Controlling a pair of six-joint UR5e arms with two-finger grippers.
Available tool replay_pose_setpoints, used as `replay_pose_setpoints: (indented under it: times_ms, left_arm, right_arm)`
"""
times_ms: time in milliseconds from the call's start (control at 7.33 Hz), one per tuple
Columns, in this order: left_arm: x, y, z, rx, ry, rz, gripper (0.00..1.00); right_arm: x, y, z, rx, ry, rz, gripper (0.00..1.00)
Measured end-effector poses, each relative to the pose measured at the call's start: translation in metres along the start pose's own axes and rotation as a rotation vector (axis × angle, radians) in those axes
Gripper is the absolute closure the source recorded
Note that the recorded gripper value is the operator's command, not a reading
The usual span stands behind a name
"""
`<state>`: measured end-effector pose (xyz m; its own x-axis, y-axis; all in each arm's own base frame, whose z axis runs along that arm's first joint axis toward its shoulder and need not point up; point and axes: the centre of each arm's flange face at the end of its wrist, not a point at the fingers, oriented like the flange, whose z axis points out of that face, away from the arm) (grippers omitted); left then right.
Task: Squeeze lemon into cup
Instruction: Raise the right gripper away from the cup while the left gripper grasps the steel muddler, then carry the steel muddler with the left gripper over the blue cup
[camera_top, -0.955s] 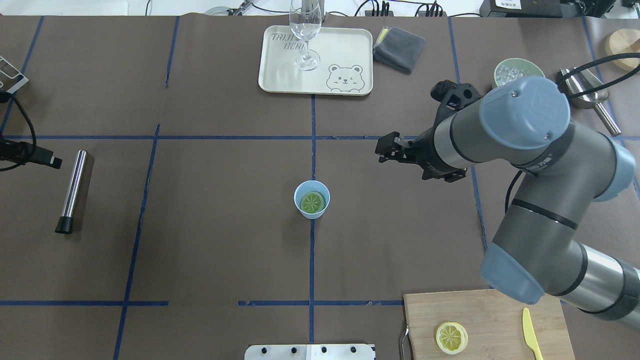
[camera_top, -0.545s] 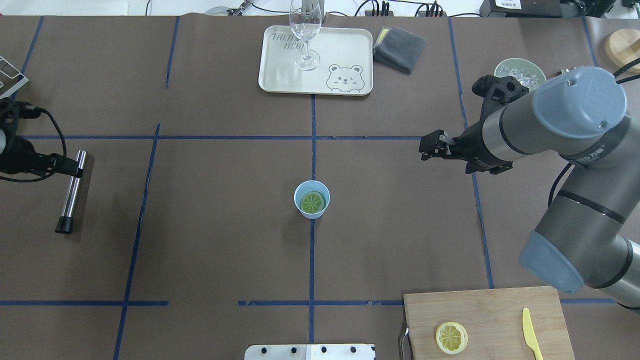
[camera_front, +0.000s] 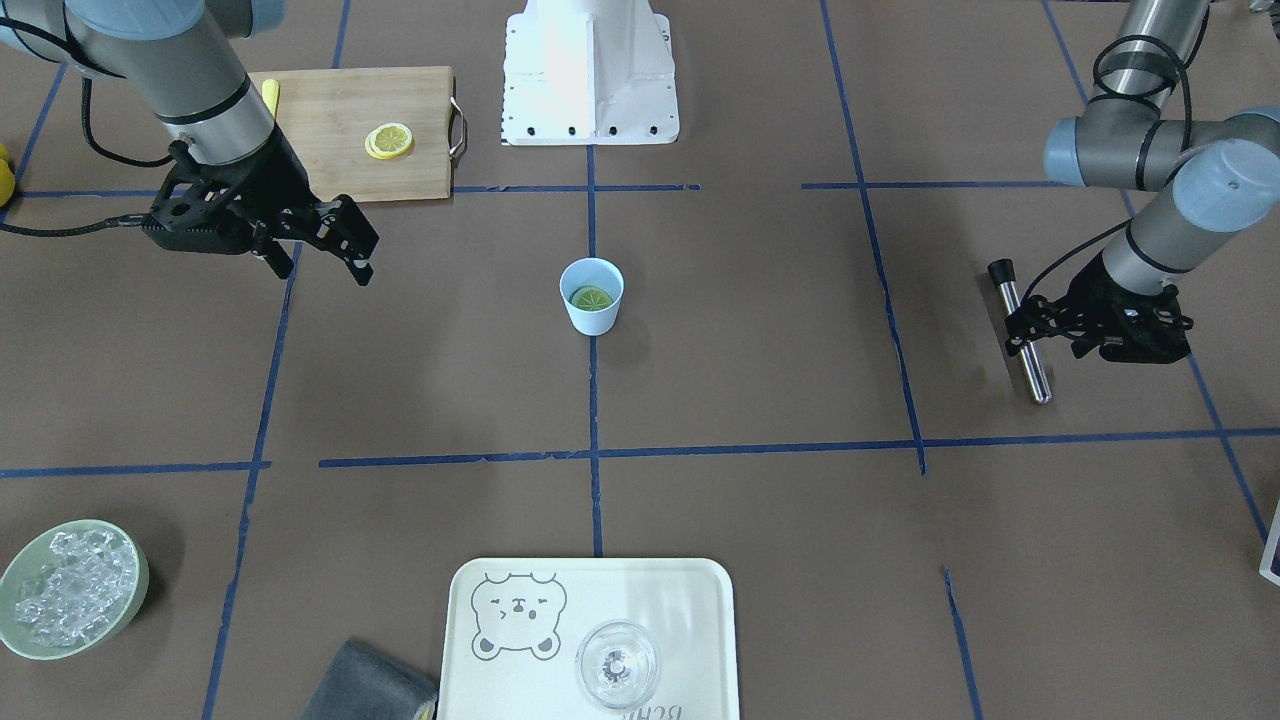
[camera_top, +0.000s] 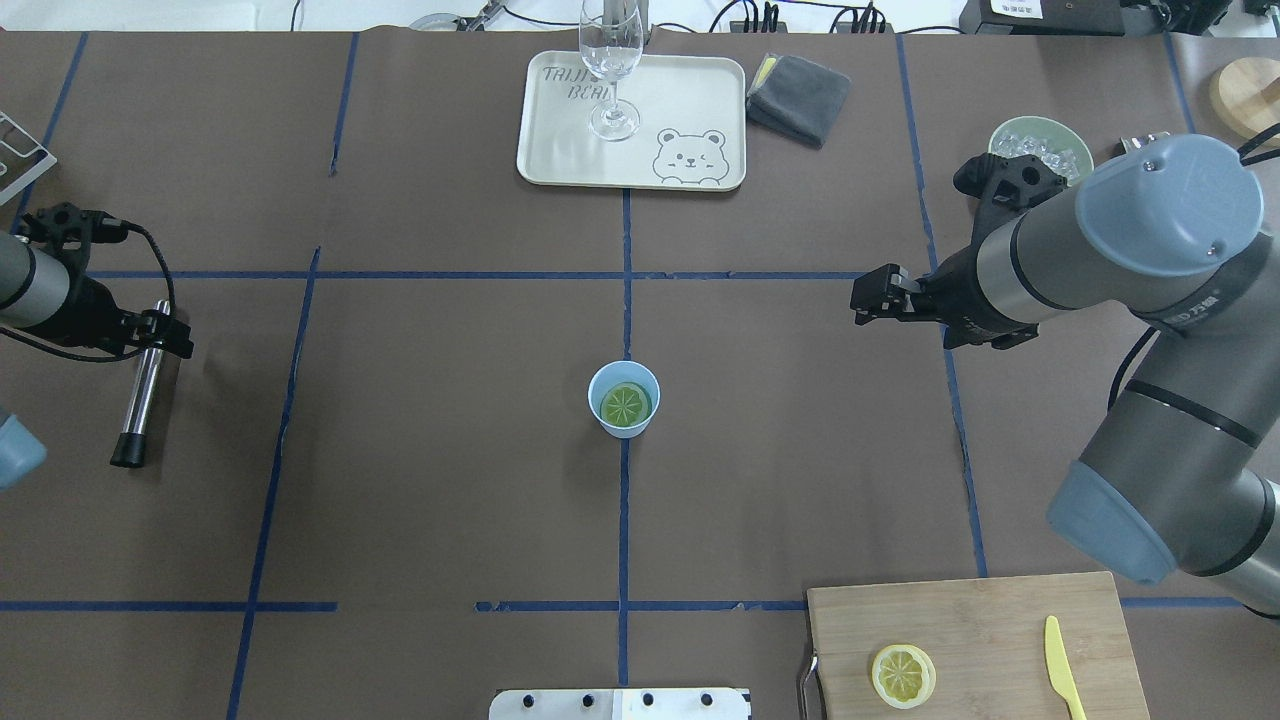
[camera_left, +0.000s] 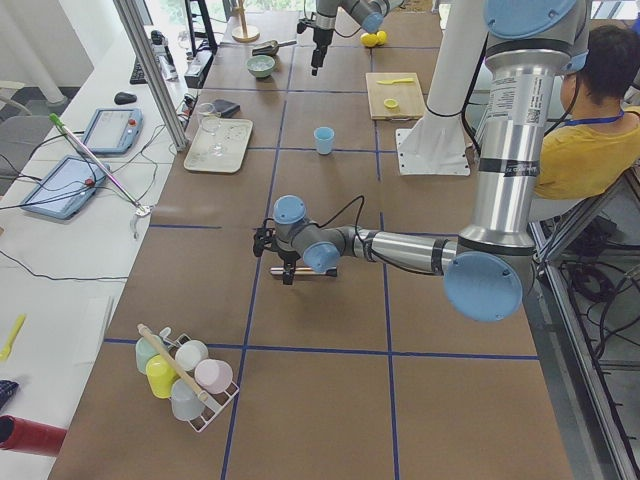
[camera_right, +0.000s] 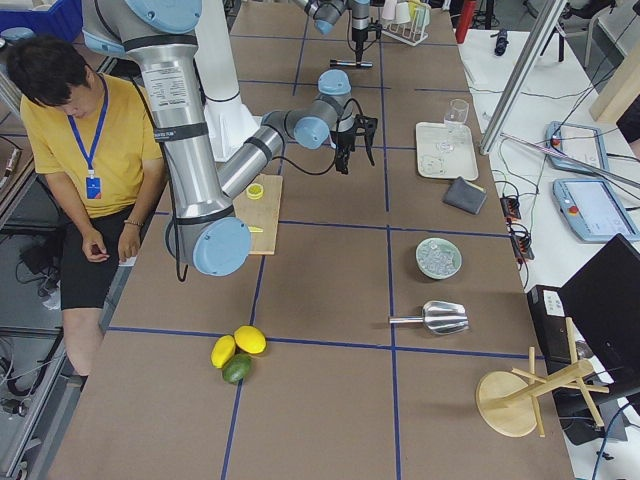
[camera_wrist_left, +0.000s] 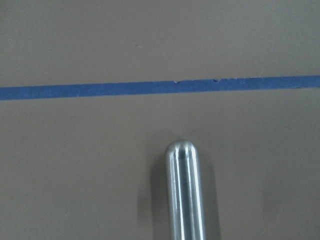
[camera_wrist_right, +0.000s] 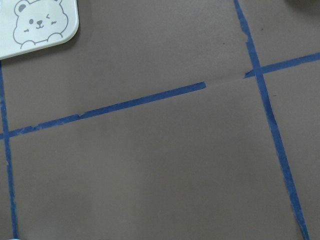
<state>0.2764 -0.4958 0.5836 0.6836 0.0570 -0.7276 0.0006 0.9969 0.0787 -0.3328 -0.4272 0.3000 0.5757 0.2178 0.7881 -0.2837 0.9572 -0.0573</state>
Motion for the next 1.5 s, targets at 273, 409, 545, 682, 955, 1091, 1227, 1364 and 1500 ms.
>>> replay_pose_setpoints:
  times_ms: [273,409,545,682,955,1091,1227,1364,1500]
  left_arm:
    - [0.013,-0.001,0.006,-0.032,-0.019,0.027,1.0]
    - [0.014,-0.001,0.004,-0.033,-0.02,0.041,1.0]
    - [0.016,-0.002,-0.001,-0.028,-0.015,0.054,1.0]
    - [0.02,-0.003,-0.007,-0.023,-0.011,0.067,1.0]
    - [0.026,-0.004,-0.014,-0.018,-0.006,0.076,1.0]
    - [0.034,-0.005,-0.022,-0.005,0.004,0.087,1.0]
    - [0.051,-0.005,-0.039,0.023,0.031,0.113,1.0]
    - [0.077,-0.004,-0.066,0.068,0.068,0.15,1.0]
    - [0.11,-0.007,-0.098,0.133,0.11,0.191,1.0]
  right_arm:
    - [-0.001,0.0,0.001,-0.001,0.0,0.001,0.0]
    - [-0.002,0.0,0.001,-0.001,0.001,0.003,0.0]
    - [-0.002,0.0,0.002,-0.001,0.001,0.006,0.0]
    - [-0.002,0.0,0.003,-0.002,0.003,0.008,0.0]
    - [0.0,-0.001,0.006,-0.004,0.009,0.011,0.0]
    - [0.0,-0.001,0.006,-0.004,0.01,0.01,0.0]
    - [0.0,-0.001,0.005,-0.004,0.008,0.008,0.0]
    - [0.0,-0.001,0.004,-0.003,0.006,0.006,0.0]
    - [0.002,-0.001,0.004,-0.002,0.009,0.005,0.0]
